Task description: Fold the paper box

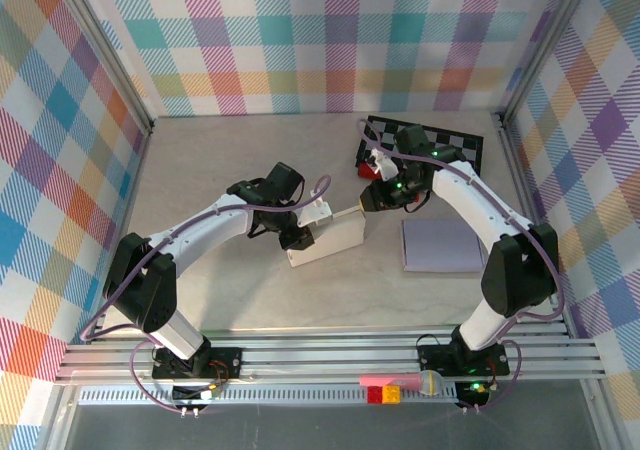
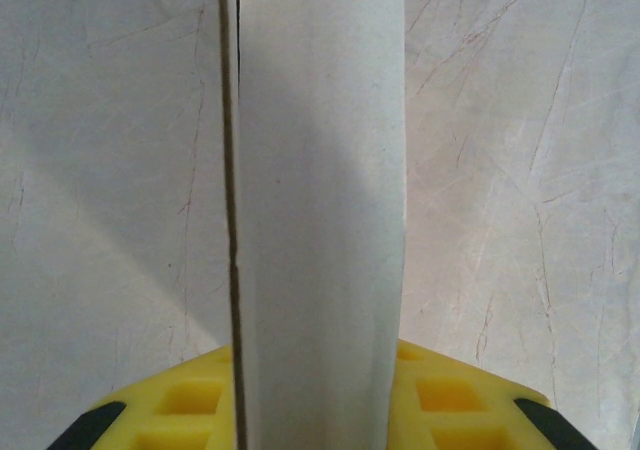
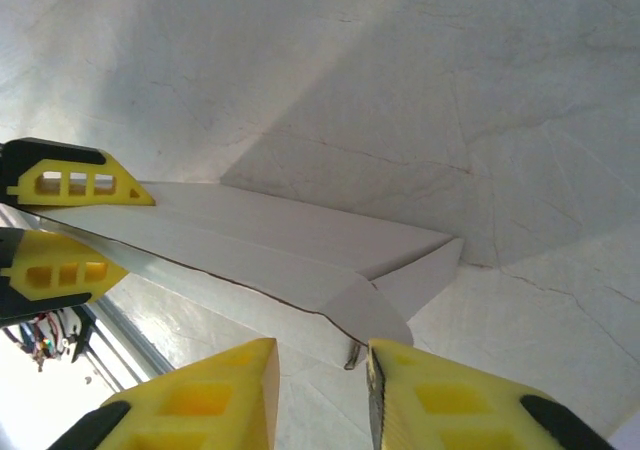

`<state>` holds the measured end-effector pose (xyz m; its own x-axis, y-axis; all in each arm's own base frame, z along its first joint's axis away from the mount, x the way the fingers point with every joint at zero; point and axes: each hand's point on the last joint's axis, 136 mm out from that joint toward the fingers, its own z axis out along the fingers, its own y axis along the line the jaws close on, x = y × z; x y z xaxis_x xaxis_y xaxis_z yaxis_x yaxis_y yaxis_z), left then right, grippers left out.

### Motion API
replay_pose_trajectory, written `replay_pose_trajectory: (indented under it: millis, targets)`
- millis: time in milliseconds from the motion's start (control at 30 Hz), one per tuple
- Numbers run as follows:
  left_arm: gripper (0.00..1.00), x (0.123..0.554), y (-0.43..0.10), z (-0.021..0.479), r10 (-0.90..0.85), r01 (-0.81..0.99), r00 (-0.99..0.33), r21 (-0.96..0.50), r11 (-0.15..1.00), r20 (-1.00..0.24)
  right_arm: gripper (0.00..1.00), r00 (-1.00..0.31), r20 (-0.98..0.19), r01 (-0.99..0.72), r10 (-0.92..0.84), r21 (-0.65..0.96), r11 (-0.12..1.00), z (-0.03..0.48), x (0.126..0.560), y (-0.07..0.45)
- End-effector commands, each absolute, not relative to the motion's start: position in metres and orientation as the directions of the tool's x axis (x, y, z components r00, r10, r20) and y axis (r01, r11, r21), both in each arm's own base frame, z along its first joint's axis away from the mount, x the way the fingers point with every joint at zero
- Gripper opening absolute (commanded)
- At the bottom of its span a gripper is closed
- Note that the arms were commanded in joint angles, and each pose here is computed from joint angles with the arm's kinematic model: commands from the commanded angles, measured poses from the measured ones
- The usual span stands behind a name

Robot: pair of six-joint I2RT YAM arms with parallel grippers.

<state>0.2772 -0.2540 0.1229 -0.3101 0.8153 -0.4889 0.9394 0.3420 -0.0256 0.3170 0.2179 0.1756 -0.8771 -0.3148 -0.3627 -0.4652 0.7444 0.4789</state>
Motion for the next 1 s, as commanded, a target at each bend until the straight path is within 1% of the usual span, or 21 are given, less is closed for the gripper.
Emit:
replay_pose_trajectory:
  millis: [0, 67, 200, 300, 500, 600, 767, 967]
  targets:
    - [0.21, 0.277, -0.256, 0.132, 0.805, 0.943, -0.306, -0.046, 0.329, -0.508, 0.33, -0.849, -0.407, -0.505, -0.336, 0.442, 0.741, 0.181, 0.315, 0.216]
    - [0.21, 0.276, -0.255, 0.132, 0.806, 0.944, -0.305, -0.046, 0.327, -0.507, 0.37, -0.842, -0.428, -0.512, -0.327, 0.445, 0.735, 0.19, 0.319, 0.219]
    - [0.21, 0.275, -0.255, 0.131, 0.807, 0.944, -0.305, -0.049, 0.327, -0.506, 0.41, -0.858, -0.403, -0.497, -0.319, 0.49, 0.716, 0.185, 0.32, 0.225]
    - [0.21, 0.276, -0.255, 0.132, 0.807, 0.944, -0.304, -0.045, 0.328, -0.507, 0.42, -0.873, -0.365, -0.481, -0.324, 0.54, 0.69, 0.176, 0.316, 0.231]
    - [0.21, 0.275, -0.255, 0.133, 0.807, 0.944, -0.305, -0.046, 0.328, -0.506, 0.42, -0.88, -0.348, -0.472, -0.323, 0.569, 0.673, 0.172, 0.312, 0.234]
    - [0.21, 0.275, -0.255, 0.133, 0.807, 0.944, -0.305, -0.045, 0.328, -0.506, 0.4, -0.881, -0.348, -0.472, -0.322, 0.576, 0.668, 0.173, 0.31, 0.234]
    - [0.21, 0.276, -0.255, 0.133, 0.807, 0.944, -0.306, -0.048, 0.328, -0.505, 0.31, -0.884, -0.341, -0.464, -0.319, 0.559, 0.687, 0.169, 0.307, 0.229]
    - [0.21, 0.276, -0.256, 0.132, 0.806, 0.944, -0.306, -0.052, 0.326, -0.507, 0.25, -0.886, -0.335, -0.461, -0.322, 0.544, 0.702, 0.165, 0.308, 0.226]
